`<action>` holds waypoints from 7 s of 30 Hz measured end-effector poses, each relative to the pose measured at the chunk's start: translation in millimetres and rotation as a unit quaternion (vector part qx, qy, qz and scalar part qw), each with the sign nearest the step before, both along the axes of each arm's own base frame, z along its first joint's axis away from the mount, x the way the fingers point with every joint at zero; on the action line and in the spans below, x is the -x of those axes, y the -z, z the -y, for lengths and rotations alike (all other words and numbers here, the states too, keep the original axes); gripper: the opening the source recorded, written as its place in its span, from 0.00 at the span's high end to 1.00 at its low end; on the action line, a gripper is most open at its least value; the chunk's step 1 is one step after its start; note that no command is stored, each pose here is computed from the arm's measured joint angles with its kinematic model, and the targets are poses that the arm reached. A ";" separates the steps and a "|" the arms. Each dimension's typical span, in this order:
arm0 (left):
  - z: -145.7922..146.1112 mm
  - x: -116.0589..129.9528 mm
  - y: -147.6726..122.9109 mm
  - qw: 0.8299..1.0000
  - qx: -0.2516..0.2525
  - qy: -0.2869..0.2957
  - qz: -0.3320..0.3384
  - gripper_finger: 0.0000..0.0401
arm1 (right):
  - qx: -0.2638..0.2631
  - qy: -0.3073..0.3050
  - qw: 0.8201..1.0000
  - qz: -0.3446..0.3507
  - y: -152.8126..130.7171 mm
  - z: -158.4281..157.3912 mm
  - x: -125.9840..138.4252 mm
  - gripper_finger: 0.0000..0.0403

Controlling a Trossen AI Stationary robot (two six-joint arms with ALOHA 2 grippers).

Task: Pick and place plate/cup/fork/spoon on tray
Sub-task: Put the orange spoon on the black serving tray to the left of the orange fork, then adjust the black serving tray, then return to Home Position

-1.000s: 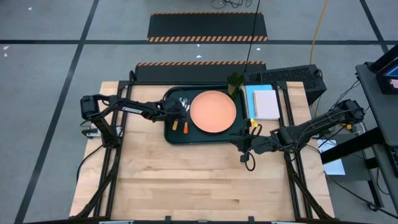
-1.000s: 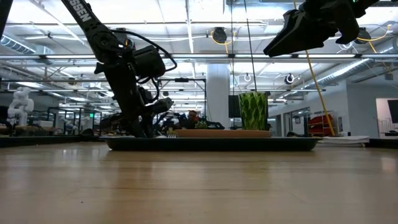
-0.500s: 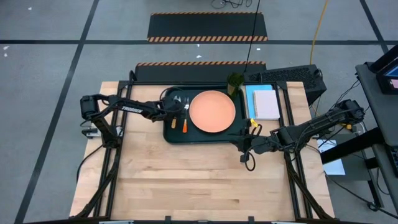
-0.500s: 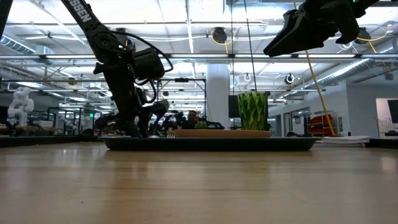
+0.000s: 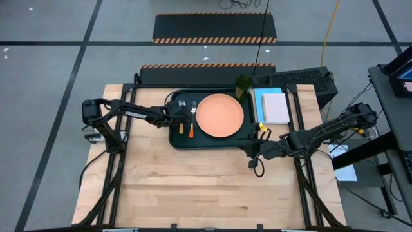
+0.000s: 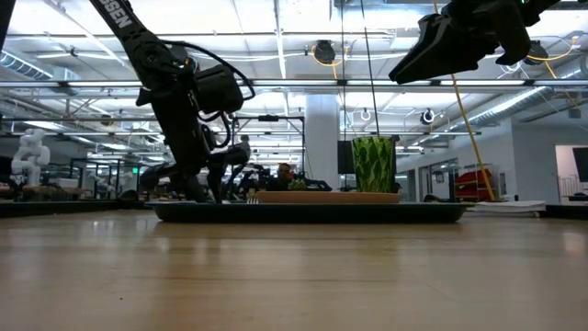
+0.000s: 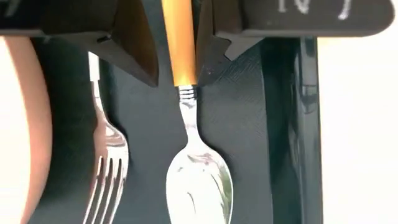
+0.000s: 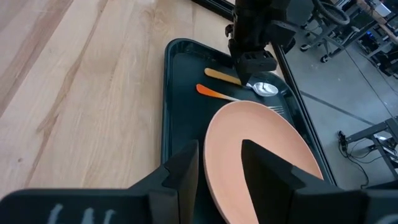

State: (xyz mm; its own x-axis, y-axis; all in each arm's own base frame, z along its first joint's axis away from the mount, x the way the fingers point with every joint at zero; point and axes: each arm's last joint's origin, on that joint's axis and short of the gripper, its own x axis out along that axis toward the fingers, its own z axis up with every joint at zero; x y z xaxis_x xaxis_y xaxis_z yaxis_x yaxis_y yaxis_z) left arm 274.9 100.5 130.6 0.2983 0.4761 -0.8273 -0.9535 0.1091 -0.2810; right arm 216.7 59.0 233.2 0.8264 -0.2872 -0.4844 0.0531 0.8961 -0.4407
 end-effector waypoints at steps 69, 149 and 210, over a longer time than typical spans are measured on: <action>152.4 -8.0 -4.4 0.850 -0.110 0.501 -0.118 0.98 | -0.177 0.006 0.982 0.070 -6.7 -15.5 13.1 0.80; 101.0 135.5 -19.5 0.714 -0.373 0.565 0.179 0.97 | -0.204 -0.204 0.916 0.277 58.6 15.5 105.6 1.00; 102.9 146.0 -34.1 0.679 -0.401 0.569 0.232 0.96 | -0.160 -0.149 0.937 0.273 64.8 51.2 120.0 1.00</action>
